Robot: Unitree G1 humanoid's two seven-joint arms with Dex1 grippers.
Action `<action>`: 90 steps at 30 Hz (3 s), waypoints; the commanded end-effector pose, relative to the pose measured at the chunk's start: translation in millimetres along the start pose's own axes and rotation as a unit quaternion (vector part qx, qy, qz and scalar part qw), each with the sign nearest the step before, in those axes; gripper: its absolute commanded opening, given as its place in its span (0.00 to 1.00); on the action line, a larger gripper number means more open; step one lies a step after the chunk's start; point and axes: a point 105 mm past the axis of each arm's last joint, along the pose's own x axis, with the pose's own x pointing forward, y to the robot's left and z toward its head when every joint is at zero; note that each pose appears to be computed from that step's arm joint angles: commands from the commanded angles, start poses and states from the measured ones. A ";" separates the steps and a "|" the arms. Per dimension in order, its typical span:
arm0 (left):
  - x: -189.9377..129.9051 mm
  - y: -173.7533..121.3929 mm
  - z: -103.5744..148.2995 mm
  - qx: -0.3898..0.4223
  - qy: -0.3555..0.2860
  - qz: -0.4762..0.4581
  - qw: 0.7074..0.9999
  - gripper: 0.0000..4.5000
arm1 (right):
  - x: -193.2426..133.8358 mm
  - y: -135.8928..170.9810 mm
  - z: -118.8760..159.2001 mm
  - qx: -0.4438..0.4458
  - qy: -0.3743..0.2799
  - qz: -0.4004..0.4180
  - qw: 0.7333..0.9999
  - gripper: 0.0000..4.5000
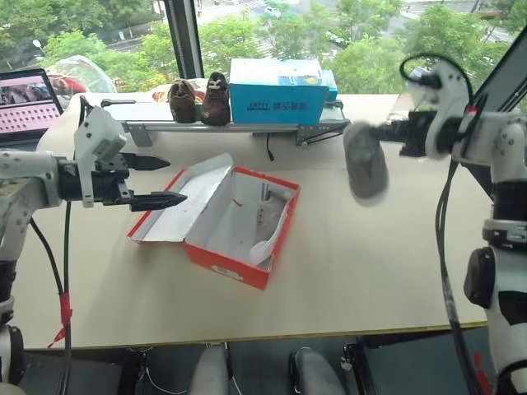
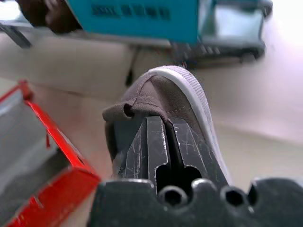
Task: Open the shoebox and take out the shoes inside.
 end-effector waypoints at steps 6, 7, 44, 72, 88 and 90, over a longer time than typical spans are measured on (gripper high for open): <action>-2.0 2.9 9.3 0.026 -0.007 0.002 1.000 1.00 | 1.3 -45.2 -43.8 0.000 0.060 -0.048 0.997 0.01; -2.2 2.4 9.3 0.026 -0.007 0.002 1.000 1.00 | 5.7 -50.4 -50.8 0.007 0.066 -0.053 0.996 0.01; -21.3 -44.2 11.2 -0.011 -0.012 -0.057 0.998 1.00 | 77.4 189.7 -31.2 -0.498 0.148 0.458 0.721 1.00; -15.9 -45.9 19.2 -0.003 -0.059 -0.027 0.998 1.00 | 86.6 235.0 -63.7 -0.618 0.134 0.411 0.656 1.00; -14.8 -43.1 17.0 -0.002 -0.054 -0.021 0.998 1.00 | 57.0 242.3 -52.4 -0.634 0.141 0.451 0.612 1.00; -14.5 -42.2 17.3 -0.001 -0.054 -0.019 0.998 1.00 | 56.0 242.7 -55.1 -0.633 0.144 0.453 0.610 1.00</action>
